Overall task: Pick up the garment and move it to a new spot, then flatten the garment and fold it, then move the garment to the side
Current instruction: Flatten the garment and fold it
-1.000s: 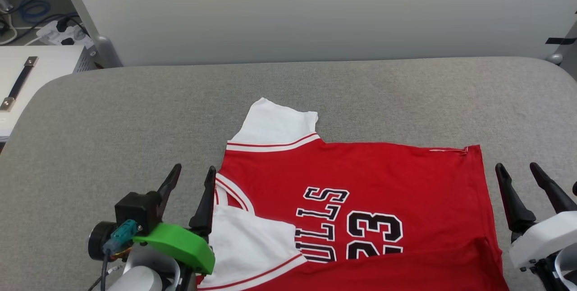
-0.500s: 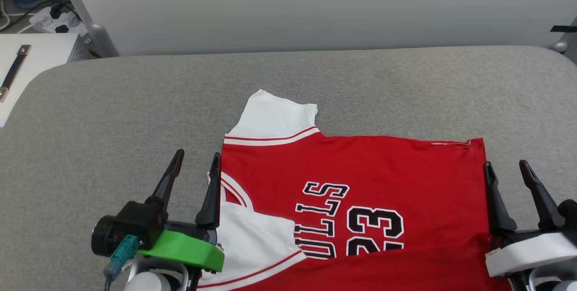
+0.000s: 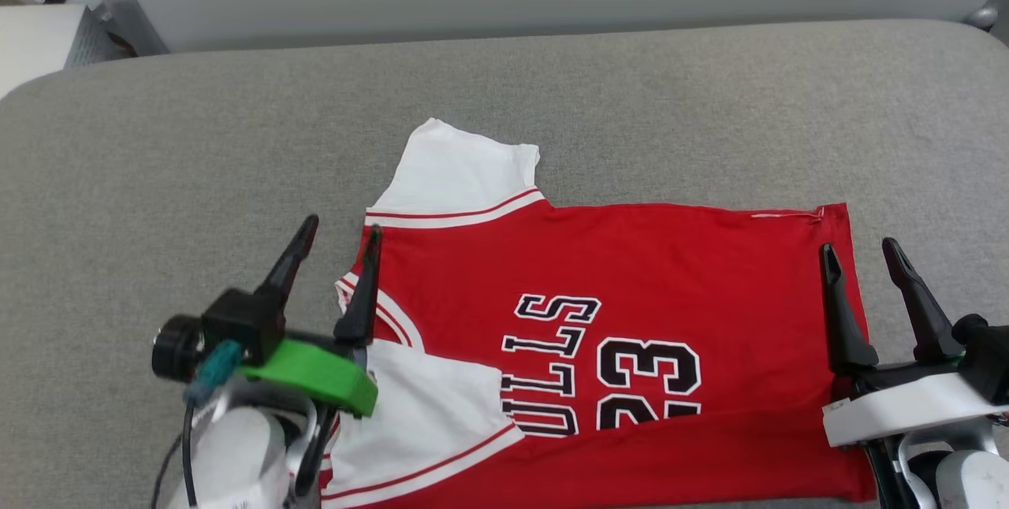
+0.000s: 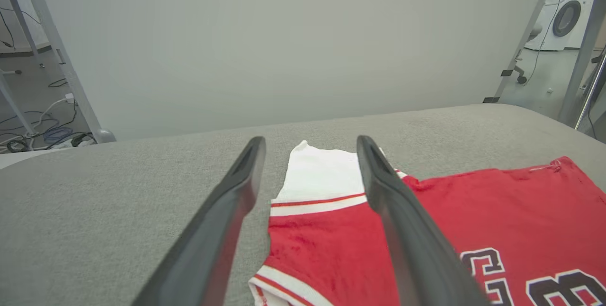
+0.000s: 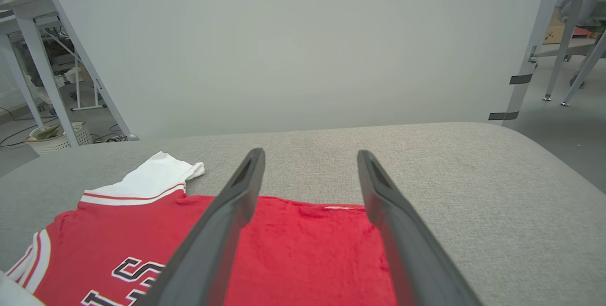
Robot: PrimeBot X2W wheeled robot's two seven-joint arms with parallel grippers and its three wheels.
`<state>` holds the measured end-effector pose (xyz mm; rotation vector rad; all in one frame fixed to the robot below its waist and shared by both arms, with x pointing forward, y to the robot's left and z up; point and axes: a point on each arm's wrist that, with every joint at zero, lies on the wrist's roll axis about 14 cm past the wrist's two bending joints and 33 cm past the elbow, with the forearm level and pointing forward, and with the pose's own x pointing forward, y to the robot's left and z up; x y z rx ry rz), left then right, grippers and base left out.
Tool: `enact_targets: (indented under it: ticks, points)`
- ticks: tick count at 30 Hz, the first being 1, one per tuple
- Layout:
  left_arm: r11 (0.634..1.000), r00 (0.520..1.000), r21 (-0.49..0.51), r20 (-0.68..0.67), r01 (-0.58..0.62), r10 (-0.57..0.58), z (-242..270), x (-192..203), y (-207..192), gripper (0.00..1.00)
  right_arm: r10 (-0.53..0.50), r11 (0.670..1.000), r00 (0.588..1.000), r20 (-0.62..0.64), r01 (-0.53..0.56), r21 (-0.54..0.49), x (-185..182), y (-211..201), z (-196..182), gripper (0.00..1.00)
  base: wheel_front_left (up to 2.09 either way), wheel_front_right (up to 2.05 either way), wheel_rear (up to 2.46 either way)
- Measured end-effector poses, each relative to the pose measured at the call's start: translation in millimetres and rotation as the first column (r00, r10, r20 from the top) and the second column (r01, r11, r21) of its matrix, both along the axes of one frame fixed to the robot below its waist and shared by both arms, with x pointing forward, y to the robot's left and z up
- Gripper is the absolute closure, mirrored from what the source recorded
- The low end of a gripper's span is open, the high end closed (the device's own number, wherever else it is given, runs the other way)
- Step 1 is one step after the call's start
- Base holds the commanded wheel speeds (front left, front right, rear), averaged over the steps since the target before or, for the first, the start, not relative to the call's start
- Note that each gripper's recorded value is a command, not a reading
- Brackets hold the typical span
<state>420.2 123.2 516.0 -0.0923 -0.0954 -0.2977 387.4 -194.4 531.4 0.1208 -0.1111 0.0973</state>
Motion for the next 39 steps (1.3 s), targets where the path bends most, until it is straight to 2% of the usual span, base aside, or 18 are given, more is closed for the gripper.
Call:
enact_targets:
  ticks: [8,10,11,12,15,19,22,29,36,37,38,39]
  points:
    - [0.977,0.976,0.178,-0.202,0.115,-0.078,-6.0,93.9,-6.3,0.0,0.014,1.0,1.0,-0.027,-0.014,0.001,21.5,5.6,-10.2,0.0,0.0,0.0,0.0]
    - [0.969,0.95,0.199,-0.299,0.15,-0.086,-14.0,114.7,-10.3,0.0,0.012,1.0,0.999,-0.033,-0.012,0.009,26.4,6.7,-14.0,0.0,0.0,0.0,0.0]
    - [0.937,0.903,0.268,-0.419,0.223,-0.095,-27.1,135.9,-19.9,0.0,0.005,1.0,0.998,-0.059,-0.004,0.017,29.5,7.0,-23.8,0.0,0.0,0.0,0.0]
    - [0.929,0.881,0.271,-0.461,0.253,-0.106,-31.4,141.6,-25.0,0.0,0.005,1.0,0.998,-0.068,-0.004,0.019,30.6,7.7,-27.3,0.0,0.0,0.0,0.0]
    - [0.899,0.82,0.288,-0.56,0.329,-0.121,-44.0,155.0,-36.6,0.0,0.006,1.0,0.997,-0.076,-0.005,0.018,34.8,8.4,-32.8,0.0,0.0,0.0,0.0]
    - [0.866,0.722,0.306,-0.687,0.395,-0.086,-68.7,165.5,-37.4,0.0,-0.008,1.0,0.997,-0.079,0.01,0.015,37.9,4.4,-36.1,0.0,0.0,0.0,0.0]
    - [0.852,0.655,0.298,-0.752,0.43,-0.068,-86.0,172.9,-39.9,0.0,-0.025,0.999,0.995,-0.098,0.027,0.021,37.4,0.9,-44.7,0.0,0.0,0.0,0.0]
    - [0.832,0.573,0.3,-0.819,0.467,-0.026,-124.7,183.1,-40.7,0.0,-0.054,0.998,0.988,-0.143,0.058,0.024,33.7,-5.9,-62.5,0.0,0.0,0.0,0.0]
    - [0.844,0.512,0.271,-0.859,0.464,-0.006,-150.4,188.9,-37.6,0.0,-0.077,0.997,0.983,-0.169,0.081,0.015,30.4,-13.3,-72.4,0.0,0.0,0.0,0.0]
    - [0.846,0.509,0.266,-0.861,0.461,-0.007,-151.5,189.8,-37.6,0.19,-0.079,0.996,0.982,-0.173,0.083,0.015,30.3,-14.0,-73.8,0.0,0.0,0.0,0.0]
    - [0.848,0.507,0.264,-0.862,0.461,-0.007,-152.9,190.3,-37.4,0.32,-0.08,0.996,0.981,-0.176,0.084,0.014,30.4,-14.4,-75.2,0.0,0.0,0.0,0.0]
    - [0.849,0.502,0.257,-0.865,0.462,-0.012,-154.1,189.7,-38.5,1.0,-0.079,0.997,0.981,-0.178,0.082,0.012,31.1,-14.3,-76.3,0.0,0.0,0.0,0.0]
